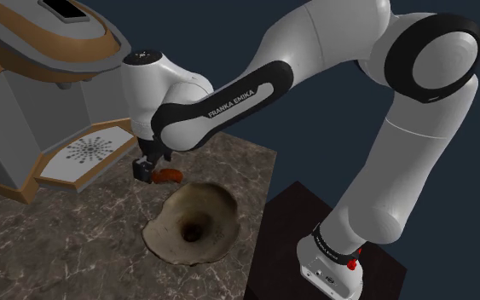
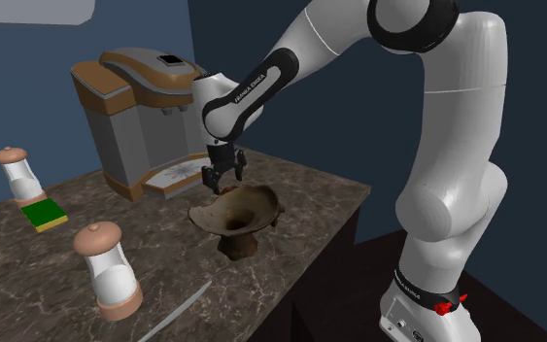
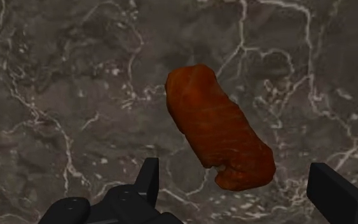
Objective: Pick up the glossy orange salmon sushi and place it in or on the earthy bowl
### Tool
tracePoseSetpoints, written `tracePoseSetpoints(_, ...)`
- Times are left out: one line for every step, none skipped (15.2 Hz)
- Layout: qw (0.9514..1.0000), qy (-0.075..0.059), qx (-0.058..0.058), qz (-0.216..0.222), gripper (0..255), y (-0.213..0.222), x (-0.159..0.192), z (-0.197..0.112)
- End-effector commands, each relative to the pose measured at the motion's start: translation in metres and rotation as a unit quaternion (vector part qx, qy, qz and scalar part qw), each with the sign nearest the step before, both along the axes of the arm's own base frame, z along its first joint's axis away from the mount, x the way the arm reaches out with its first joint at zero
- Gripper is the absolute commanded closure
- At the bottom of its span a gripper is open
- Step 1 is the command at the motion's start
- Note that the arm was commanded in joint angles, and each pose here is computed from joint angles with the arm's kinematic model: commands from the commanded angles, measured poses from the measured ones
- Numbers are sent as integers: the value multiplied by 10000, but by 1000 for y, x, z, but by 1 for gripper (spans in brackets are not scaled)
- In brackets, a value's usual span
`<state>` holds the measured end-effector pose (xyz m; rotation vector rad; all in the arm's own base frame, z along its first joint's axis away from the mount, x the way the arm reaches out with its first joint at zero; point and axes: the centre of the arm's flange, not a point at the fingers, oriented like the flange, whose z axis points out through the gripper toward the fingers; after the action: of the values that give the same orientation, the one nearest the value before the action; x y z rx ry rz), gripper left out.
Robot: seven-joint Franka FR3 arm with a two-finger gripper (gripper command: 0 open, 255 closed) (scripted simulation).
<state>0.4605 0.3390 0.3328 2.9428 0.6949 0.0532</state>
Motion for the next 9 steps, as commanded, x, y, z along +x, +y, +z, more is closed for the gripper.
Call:
tracePoseSetpoints(10000,-2,1,1,0,0,0,-1)
tracePoseSetpoints(10000,-2,1,1,0,0,0,-1)
tracePoseSetpoints(10000,-2,1,1,0,0,0,-1)
tracePoseSetpoints(10000,-2,1,1,0,0,0,-1)
tracePoseSetpoints(10000,-2,1,1,0,0,0,-1)
tracePoseSetpoints(10000,-2,1,0,0,0,0,-1)
tracePoseSetpoints(10000,-2,1,0,255,0,0,-1)
tracePoseSetpoints(10000,-2,1,0,255,0,0,-1)
tracePoseSetpoints(10000,-2,1,0,255,0,0,-1)
